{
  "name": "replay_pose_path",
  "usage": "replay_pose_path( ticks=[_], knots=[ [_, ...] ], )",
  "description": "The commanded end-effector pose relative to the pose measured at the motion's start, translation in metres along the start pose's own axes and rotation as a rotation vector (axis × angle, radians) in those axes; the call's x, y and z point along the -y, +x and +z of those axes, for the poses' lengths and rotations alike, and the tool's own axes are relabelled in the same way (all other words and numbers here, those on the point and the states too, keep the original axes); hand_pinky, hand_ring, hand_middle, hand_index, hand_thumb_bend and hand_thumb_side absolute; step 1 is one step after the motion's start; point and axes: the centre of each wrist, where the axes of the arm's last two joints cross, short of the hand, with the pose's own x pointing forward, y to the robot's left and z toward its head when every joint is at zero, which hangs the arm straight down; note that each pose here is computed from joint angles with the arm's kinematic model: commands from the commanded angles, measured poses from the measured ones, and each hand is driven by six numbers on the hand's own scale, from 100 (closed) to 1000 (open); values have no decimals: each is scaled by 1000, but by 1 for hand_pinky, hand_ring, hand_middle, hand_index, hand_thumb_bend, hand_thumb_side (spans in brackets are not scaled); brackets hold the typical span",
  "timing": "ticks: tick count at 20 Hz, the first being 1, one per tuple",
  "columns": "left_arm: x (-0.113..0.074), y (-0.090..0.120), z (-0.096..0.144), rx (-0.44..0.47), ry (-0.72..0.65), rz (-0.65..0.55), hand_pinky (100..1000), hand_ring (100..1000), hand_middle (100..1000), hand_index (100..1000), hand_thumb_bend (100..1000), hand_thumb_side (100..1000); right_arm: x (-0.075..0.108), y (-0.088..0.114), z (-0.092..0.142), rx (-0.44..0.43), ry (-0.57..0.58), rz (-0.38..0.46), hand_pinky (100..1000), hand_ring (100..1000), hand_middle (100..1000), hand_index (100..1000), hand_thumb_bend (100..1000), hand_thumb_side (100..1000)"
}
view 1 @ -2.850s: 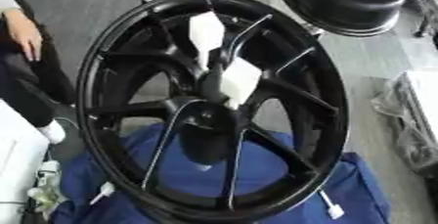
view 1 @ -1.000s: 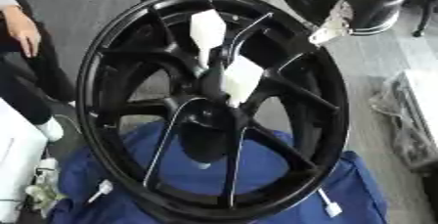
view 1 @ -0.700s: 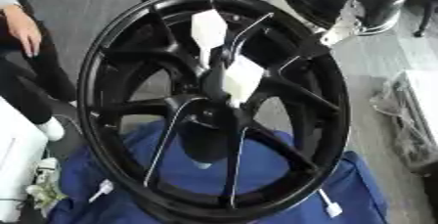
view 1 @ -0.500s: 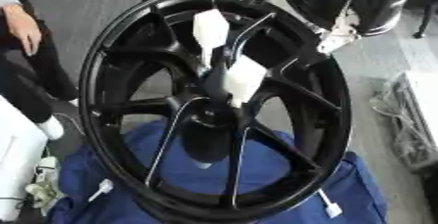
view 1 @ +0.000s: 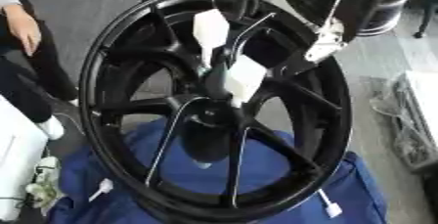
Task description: Pull the pin out of the wheel hub.
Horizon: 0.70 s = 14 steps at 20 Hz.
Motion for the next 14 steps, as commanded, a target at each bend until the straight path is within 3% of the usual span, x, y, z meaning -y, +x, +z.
replay_pose_path(
  ticks=[1, 14],
  knots=[
    [-3, 6, -4, 20, -2, -10, 689, 773, 697, 716, 244, 860, 4, 0, 0, -14, 1, 18, 828, 736, 721, 773, 527, 178],
    [-4, 5, -3, 14, 1, -8, 690, 777, 699, 716, 240, 864, -3, -4, -11, -3, 35, 34, 821, 719, 711, 766, 528, 178]
  ],
)
